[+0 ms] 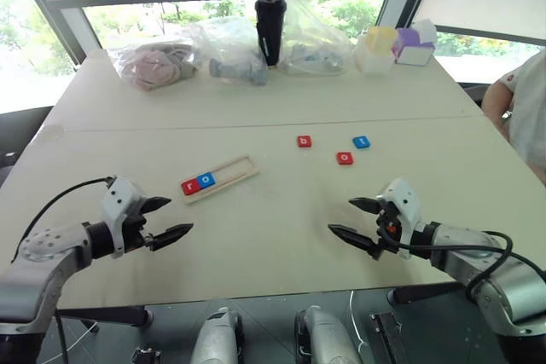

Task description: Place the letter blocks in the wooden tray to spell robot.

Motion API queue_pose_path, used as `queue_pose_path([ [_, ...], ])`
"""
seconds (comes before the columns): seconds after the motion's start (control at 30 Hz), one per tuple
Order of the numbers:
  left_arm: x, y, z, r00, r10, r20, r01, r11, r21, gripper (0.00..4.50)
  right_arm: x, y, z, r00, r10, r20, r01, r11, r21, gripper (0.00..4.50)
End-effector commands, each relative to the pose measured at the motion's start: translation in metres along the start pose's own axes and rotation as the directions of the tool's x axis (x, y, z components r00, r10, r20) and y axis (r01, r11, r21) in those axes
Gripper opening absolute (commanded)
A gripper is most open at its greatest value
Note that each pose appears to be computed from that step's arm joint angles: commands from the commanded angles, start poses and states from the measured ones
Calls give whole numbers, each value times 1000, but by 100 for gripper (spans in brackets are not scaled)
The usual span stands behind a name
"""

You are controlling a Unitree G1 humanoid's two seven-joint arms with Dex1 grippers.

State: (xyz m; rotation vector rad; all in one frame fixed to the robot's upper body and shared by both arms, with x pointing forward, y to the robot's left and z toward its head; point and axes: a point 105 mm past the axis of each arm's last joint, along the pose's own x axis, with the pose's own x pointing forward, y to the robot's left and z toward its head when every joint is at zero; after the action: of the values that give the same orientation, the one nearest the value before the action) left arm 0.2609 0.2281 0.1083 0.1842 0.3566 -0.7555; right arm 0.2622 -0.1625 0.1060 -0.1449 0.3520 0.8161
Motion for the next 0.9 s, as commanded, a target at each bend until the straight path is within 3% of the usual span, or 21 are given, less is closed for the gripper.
queue_pose_path([
  [0.03, -5, 4, 13, 999, 22, 38, -23, 999, 37, 450, 0, 2, 7, 1000, 8, 25, -7, 1000, -30, 443],
  [0.77, -4, 24, 9, 983, 181, 13, -182, 982, 56, 450, 2, -1, 9, 1000, 14, 25, -13, 999, -43, 443],
  [0.9, -9, 41, 18, 966, 255, 41, -258, 962, 84, 450, 3, -8, 13, 1000, 8, 21, -7, 998, -56, 443],
])
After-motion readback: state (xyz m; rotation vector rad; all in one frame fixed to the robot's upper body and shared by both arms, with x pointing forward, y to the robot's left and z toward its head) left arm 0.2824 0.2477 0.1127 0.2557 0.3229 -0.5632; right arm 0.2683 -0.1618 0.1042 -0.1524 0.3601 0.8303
